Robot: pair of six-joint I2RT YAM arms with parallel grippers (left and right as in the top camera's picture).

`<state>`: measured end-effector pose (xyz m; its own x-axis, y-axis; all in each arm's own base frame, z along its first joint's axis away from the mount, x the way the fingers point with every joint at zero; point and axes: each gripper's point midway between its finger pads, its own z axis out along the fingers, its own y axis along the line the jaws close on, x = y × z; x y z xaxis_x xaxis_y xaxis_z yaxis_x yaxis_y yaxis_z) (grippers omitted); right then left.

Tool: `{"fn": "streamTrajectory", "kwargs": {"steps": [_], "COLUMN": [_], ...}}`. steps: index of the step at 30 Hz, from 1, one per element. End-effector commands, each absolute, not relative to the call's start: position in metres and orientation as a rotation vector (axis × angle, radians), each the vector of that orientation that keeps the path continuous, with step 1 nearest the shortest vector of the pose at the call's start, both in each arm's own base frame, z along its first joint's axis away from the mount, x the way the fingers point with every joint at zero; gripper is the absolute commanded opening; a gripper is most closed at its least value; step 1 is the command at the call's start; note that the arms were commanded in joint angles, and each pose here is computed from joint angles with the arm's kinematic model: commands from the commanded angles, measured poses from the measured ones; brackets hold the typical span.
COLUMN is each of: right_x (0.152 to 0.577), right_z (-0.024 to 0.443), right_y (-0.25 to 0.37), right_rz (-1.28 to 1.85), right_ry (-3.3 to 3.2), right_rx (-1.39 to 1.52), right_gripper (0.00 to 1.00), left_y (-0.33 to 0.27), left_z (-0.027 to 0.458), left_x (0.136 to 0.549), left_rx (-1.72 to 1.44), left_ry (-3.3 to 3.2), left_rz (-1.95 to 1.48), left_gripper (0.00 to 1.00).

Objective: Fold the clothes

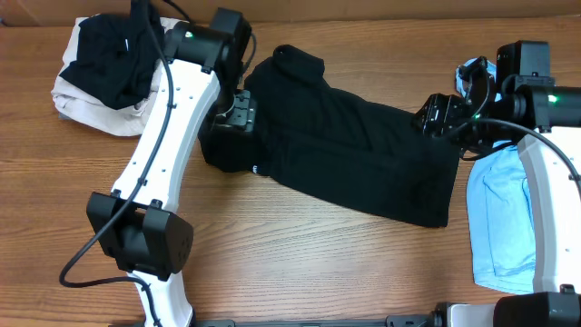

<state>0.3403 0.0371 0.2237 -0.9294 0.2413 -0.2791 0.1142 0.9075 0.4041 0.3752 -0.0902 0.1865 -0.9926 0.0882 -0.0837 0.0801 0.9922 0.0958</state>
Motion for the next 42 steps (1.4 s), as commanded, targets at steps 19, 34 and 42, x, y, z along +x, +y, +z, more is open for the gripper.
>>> {"fn": "streamTrajectory", "kwargs": {"steps": [19,34,42], "right_x": [0.346,0.347,0.355], "right_z": [0.189,0.189,0.201], "right_y": [0.036,0.036,0.036], "right_rz": [0.551,0.551,0.548], "right_ry": [2.764,2.761,2.716], "right_rx": [0.261,0.263,0.241], "right_gripper": [0.81,0.81,0.78], "left_y": [-0.151,-0.116,-0.11], "left_z": [0.079,0.02,0.128], "left_x": [0.419,0.451,0.453], "left_rx": [0.239,-0.06,0.015], "left_ry": [2.888,2.874,2.889], "left_rz": [-0.192,-0.006,0.026], "left_gripper": [0.04,0.04,0.22]}}
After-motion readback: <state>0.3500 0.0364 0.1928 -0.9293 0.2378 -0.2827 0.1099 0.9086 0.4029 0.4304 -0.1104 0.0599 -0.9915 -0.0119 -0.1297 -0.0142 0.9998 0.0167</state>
